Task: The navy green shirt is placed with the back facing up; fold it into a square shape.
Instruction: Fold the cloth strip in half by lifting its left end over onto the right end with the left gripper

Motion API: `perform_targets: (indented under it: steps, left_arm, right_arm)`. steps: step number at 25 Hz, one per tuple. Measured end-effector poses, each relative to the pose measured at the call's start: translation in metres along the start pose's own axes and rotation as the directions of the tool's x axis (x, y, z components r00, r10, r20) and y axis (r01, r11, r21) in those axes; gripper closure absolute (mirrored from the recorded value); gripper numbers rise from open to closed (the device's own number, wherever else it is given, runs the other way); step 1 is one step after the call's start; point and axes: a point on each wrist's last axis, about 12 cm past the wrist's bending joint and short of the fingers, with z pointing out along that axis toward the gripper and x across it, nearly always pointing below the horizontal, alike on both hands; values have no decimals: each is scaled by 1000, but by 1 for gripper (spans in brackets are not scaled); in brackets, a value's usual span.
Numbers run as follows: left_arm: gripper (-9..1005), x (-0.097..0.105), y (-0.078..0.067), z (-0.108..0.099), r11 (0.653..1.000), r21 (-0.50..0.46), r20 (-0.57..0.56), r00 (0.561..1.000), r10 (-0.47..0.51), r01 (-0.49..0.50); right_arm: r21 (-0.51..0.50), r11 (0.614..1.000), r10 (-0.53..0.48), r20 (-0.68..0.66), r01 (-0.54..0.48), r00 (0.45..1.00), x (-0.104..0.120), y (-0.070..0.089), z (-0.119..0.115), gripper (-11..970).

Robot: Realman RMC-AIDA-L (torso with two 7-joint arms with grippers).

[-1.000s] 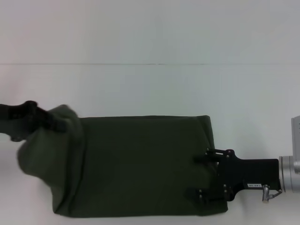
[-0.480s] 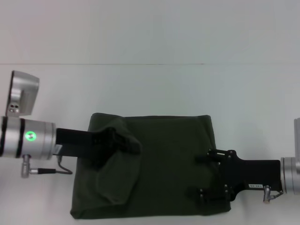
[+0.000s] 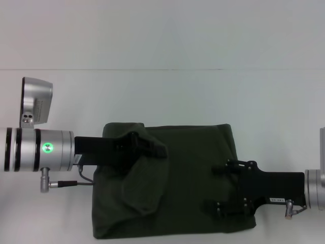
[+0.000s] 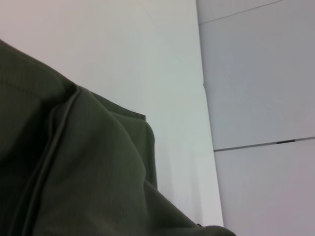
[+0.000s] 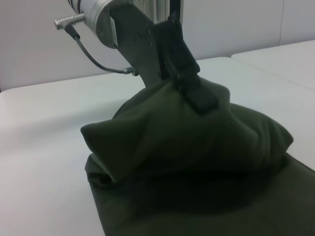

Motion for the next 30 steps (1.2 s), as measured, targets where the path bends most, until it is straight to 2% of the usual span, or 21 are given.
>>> perform_targets:
  steps: [6,9,13,20,23,30]
  left_arm:
    - [913,0,-9,14,999,27,-21,999,28,-28]
    - [913,0,-12,25,999,10,-36,998,52,-51]
    - [913,2,-7,36,997,-35,-35,998,61,-62]
    - [913,6,1,44,997,-37,-6,998,60,-60]
    - [913,7,2,46,997,-35,3,998,66,-66]
    - [913,12,3,52,997,-15,10,997,73,-73]
  right_arm:
    - [5,1000,-1,-4,1,1000,0,0,1,43]
    - [5,1000,-1,-3,1,1000,1,0,1,43]
    - [6,1000,0,-3,0,1000,1,0,1,43]
    - [16,1000,9,0,-9,1000,4,1,-5,42]
    - [39,999,17,14,-17,1000,7,1,-15,42]
    - [152,987,49,60,-58,997,22,6,-53,42]
